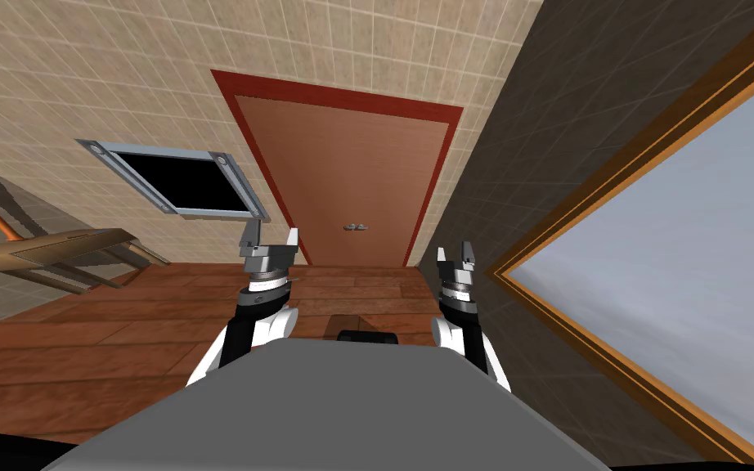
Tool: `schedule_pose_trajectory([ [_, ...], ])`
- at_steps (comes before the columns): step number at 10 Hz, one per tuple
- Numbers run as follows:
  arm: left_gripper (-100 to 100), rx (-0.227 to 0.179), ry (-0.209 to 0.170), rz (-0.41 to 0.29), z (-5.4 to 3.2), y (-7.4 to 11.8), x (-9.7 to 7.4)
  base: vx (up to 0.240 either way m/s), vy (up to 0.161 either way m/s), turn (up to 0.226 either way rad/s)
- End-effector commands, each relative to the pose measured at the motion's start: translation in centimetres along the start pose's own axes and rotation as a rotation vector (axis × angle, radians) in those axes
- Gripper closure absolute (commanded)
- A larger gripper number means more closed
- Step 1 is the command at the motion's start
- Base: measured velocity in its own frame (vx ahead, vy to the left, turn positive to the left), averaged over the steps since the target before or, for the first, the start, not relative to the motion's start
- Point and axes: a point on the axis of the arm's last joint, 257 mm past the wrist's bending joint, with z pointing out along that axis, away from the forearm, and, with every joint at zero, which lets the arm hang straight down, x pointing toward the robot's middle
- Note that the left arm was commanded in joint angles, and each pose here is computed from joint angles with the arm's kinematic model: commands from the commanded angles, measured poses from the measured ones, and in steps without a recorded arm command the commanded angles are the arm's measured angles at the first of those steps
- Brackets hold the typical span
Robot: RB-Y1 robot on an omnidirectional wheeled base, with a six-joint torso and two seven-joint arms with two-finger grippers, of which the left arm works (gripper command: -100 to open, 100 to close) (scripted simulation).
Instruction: Pull the door open
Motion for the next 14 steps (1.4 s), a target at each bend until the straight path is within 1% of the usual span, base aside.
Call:
schedule_pose_trajectory([
  [1,-100,-0.023,0.002,-0.001,-0.45,1.3,-0.1,-0.01,0.051,-0.044],
  [2,-100,-0.023,0.002,-0.001,-0.45,1.3,-0.1,0.125,-0.01,-0.015],
  [5,-100,-0.065,0.004,-0.003,-1.31,3.5,-0.5,0.165,-0.013,-0.027],
  [6,-100,-0.086,0.004,-0.004,-1.79,4.7,-0.6,0.161,-0.007,-0.038],
  [10,-100,-0.136,0.003,-0.006,-2.99,7.3,-1.1,0.107,0.01,-0.028],
  [11,-100,-0.163,0.002,-0.006,-3.69,8.6,-1.4,0.11,0.007,-0.046],
  [14,-100,-0.21,-0.001,-0.007,-4.97,10.9,-1.9,0.118,0.003,-0.039],
])
